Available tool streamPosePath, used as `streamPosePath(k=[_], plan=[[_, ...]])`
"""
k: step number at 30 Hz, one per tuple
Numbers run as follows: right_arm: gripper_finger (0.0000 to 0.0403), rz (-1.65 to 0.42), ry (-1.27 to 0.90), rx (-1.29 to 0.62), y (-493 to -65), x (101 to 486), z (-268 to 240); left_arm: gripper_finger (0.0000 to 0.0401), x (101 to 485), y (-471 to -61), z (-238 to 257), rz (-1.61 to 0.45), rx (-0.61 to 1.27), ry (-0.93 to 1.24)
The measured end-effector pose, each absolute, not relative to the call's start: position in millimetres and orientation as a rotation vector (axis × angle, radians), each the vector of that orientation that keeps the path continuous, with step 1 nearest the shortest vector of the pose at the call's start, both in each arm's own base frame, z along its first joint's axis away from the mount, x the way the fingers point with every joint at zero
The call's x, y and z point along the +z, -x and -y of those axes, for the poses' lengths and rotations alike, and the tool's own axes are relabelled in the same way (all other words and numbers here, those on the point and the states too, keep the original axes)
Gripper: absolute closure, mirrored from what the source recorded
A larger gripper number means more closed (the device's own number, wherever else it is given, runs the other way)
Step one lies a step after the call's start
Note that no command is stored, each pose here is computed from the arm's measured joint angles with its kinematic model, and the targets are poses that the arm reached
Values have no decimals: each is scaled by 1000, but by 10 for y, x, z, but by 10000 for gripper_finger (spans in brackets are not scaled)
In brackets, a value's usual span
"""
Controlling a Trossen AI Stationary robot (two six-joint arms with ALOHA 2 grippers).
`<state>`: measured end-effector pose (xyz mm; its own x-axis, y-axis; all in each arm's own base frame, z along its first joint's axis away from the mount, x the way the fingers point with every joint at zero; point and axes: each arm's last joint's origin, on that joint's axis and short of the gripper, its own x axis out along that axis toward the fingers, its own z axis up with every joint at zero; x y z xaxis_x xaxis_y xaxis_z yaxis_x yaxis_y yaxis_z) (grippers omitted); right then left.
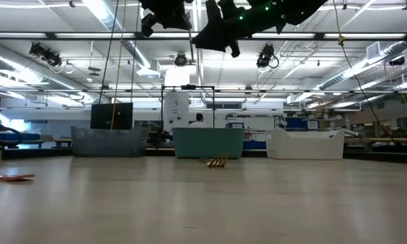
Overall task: Sort silverware by color (type)
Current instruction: Put the gold fork into the green bin
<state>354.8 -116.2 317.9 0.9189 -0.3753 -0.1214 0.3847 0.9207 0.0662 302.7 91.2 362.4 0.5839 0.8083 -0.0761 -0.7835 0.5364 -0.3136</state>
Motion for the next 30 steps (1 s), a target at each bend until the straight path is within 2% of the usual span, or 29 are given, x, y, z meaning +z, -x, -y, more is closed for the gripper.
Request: streamPosePath(k=[11, 13, 17, 19, 25, 30], plan=[[297, -9, -109, -392, -3688, 3059, 1305, 386, 3626, -3026, -915, 84, 949, 333], [312, -21, -109, -390, -3690, 3039, 1318, 386, 3622, -3026, -916, 77, 949, 327], [379, -23, -107, -374, -3682, 3035, 1347, 384, 3623, -3019, -936, 75, 957, 320], [384, -28, -84, -368, -3675, 3034, 1366, 381, 3622, -3013, -969, 70, 946, 317], [385, -74, -37, -404, -3614, 2999, 1514, 351, 3604, -2988, -1099, 20, 870, 292], [385, -258, 43, -451, -3485, 2849, 1734, 316, 3572, -2922, -1170, -55, 884, 257]])
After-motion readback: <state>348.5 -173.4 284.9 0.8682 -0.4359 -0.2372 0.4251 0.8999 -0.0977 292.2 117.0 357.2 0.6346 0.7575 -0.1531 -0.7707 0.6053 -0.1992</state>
